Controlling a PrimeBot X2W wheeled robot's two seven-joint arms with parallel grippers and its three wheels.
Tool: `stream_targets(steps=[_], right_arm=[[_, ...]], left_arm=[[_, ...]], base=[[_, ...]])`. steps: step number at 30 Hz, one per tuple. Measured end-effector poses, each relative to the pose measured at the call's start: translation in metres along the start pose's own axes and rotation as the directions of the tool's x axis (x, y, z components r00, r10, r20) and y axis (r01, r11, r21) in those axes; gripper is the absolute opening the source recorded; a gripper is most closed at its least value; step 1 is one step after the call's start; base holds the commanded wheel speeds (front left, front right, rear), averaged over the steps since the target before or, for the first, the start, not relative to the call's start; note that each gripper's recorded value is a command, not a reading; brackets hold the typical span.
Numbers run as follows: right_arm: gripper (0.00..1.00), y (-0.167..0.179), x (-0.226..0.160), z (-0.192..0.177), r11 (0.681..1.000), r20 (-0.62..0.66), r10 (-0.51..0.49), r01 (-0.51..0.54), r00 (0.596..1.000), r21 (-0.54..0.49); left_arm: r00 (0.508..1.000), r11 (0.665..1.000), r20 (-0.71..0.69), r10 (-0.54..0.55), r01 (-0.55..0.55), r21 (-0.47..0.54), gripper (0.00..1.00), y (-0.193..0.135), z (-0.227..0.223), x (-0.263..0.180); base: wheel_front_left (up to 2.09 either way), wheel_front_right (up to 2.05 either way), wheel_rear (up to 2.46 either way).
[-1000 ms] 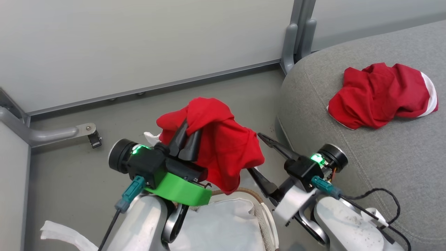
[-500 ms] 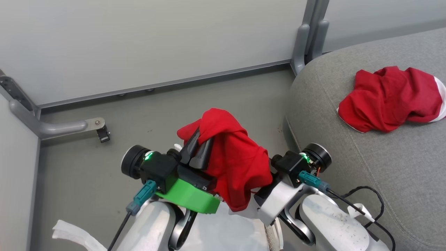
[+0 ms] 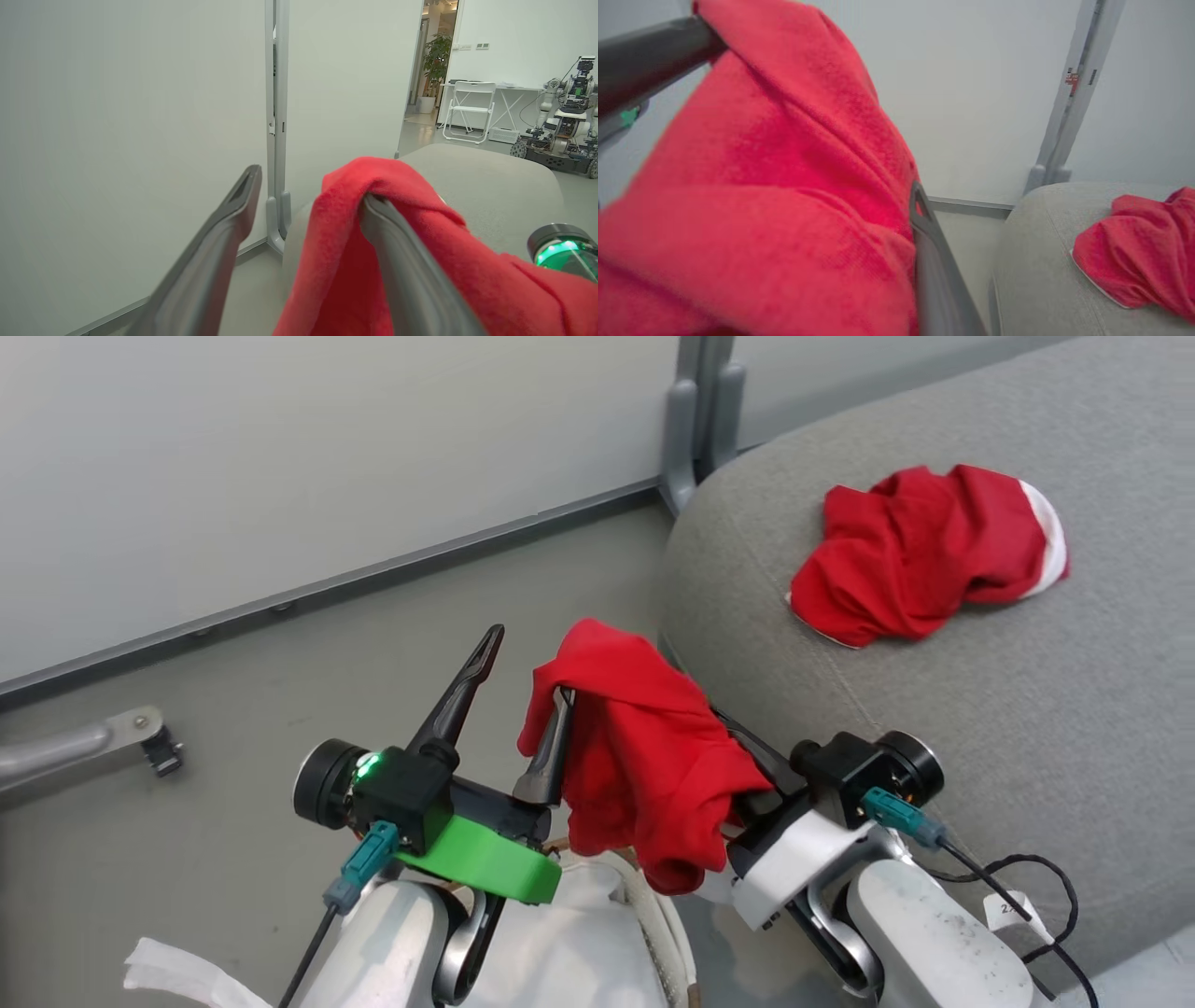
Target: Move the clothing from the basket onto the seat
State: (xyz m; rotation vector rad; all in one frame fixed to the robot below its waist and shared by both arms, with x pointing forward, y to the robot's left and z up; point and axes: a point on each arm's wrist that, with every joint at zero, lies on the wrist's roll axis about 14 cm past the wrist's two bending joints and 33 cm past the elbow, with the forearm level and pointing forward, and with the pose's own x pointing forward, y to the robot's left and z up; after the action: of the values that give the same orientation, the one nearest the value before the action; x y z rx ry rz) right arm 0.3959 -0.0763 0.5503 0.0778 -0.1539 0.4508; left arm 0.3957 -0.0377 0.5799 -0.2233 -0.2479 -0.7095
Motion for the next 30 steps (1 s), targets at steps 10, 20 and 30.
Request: stream_targets(steps=[10, 20, 30], right_arm=[[0.00, -0.091, -0.076, 0.006, 0.936, 0.002, -0.353, 0.353, 0.936, -0.010], [0.00, -0.144, -0.150, 0.009, 0.784, 0.008, -0.619, 0.619, 0.785, -0.033], [0.00, -0.158, -0.162, 0.010, 0.737, 0.011, -0.674, 0.674, 0.738, -0.061]], left_arm=[[0.973, 0.972, -0.050, -0.226, 0.221, -0.086, 1.00, -0.066, -0.037, 0.036], [0.909, 0.901, -0.093, -0.406, 0.381, -0.205, 1.00, -0.122, -0.073, 0.050], [0.905, 0.896, -0.108, -0.411, 0.379, -0.233, 1.00, -0.116, -0.088, 0.050]], base=[[0.00, 0.00, 0.00], [0.13, 0.13, 0.13], [0.08, 0.08, 0.08]])
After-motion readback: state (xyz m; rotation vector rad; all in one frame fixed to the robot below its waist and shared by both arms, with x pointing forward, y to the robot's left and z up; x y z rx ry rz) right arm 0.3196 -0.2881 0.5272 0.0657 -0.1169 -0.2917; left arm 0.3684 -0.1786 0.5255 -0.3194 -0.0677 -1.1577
